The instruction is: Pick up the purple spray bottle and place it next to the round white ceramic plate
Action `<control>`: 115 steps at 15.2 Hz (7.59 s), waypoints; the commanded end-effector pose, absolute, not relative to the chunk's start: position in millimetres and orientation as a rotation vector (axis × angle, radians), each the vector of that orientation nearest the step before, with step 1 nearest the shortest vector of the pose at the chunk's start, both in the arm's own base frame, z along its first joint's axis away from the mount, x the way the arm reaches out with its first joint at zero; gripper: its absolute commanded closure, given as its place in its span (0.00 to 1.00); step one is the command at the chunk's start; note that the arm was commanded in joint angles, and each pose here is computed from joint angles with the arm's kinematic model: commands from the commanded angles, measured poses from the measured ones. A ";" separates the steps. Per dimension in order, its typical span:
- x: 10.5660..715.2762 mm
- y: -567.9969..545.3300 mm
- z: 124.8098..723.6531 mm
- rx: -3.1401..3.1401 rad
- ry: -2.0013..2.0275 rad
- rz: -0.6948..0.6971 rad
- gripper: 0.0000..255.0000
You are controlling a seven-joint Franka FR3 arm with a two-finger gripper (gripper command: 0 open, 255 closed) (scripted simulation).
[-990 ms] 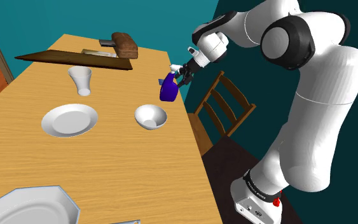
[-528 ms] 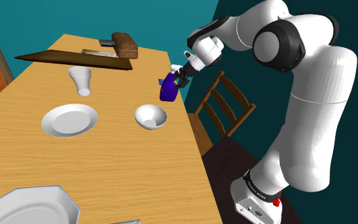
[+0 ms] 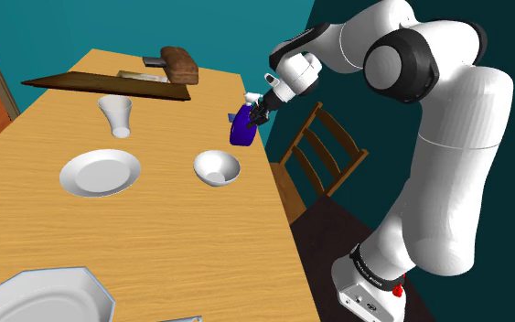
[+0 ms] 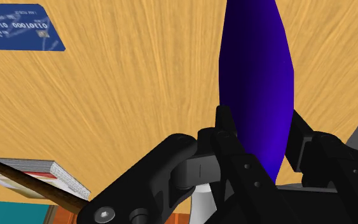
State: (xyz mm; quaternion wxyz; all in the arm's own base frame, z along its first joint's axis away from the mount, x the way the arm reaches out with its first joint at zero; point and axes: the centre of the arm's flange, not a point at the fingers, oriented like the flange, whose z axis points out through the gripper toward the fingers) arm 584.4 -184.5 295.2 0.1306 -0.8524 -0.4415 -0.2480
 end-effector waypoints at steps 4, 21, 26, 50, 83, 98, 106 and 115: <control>584.4 -184.4 295.0 -2.476 -1.282 -0.720 1.00; 584.4 -184.4 368.9 -2.476 -1.282 -0.720 1.00; 584.4 -184.4 395.3 -2.476 -1.282 -0.720 1.00; 584.4 -184.4 522.0 -2.476 -1.282 -0.720 1.00; 603.2 15.4 544.3 -2.476 -1.282 -0.720 1.00; 620.8 202.8 482.6 -2.476 -1.282 -0.720 1.00; 630.2 302.7 449.8 -2.476 -1.282 -0.720 1.00; 640.7 415.1 412.7 -2.476 -1.282 -0.720 1.00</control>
